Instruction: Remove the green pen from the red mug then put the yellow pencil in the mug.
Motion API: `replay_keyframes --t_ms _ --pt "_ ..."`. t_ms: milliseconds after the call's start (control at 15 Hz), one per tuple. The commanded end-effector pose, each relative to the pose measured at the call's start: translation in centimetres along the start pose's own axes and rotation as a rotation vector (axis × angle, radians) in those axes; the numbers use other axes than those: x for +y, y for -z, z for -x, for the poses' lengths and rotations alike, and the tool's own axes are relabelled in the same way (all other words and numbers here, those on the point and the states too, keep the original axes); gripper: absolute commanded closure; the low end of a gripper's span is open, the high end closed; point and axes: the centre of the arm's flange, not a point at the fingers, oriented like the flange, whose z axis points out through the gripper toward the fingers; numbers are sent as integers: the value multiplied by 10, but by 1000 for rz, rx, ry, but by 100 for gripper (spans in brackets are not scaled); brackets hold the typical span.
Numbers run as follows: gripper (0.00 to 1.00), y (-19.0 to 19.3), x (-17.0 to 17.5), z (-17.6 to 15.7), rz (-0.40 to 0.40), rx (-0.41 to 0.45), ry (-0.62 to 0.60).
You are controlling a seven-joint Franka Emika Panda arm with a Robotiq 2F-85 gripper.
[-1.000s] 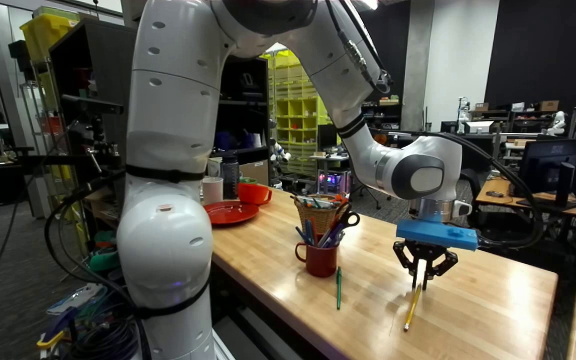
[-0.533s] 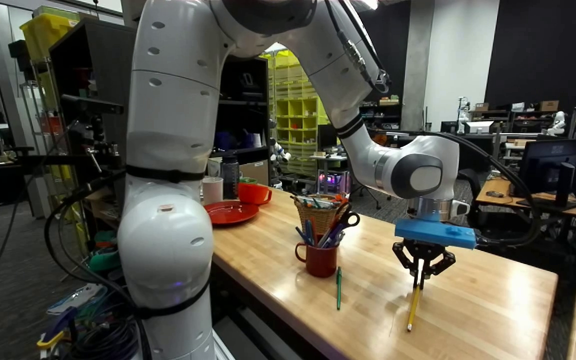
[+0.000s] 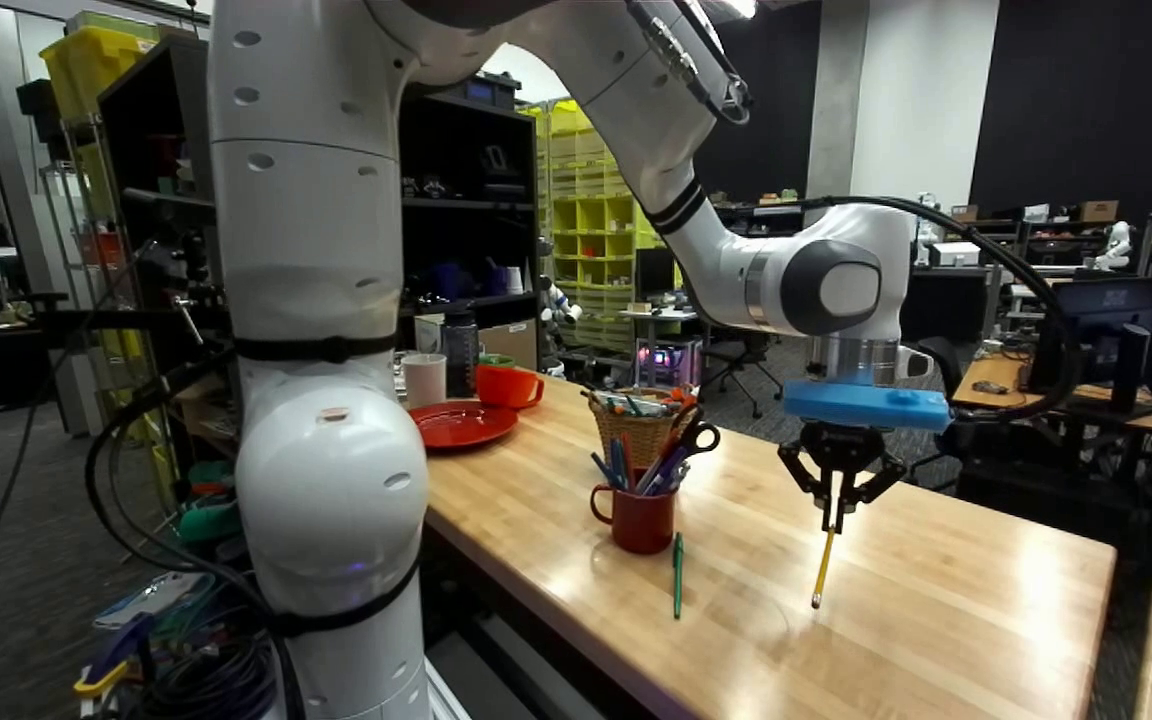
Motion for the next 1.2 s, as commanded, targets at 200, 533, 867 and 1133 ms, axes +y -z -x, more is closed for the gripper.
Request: replay_keyframes --t_ms 200,533,867,1133 --pt "93 19 -8 1 -10 -16 16" --pt "93 11 -7 2 -17 -27 13" --pt "98 9 -10 -2 -27 8 21" --pt "98 9 -35 -25 -112 239 24"
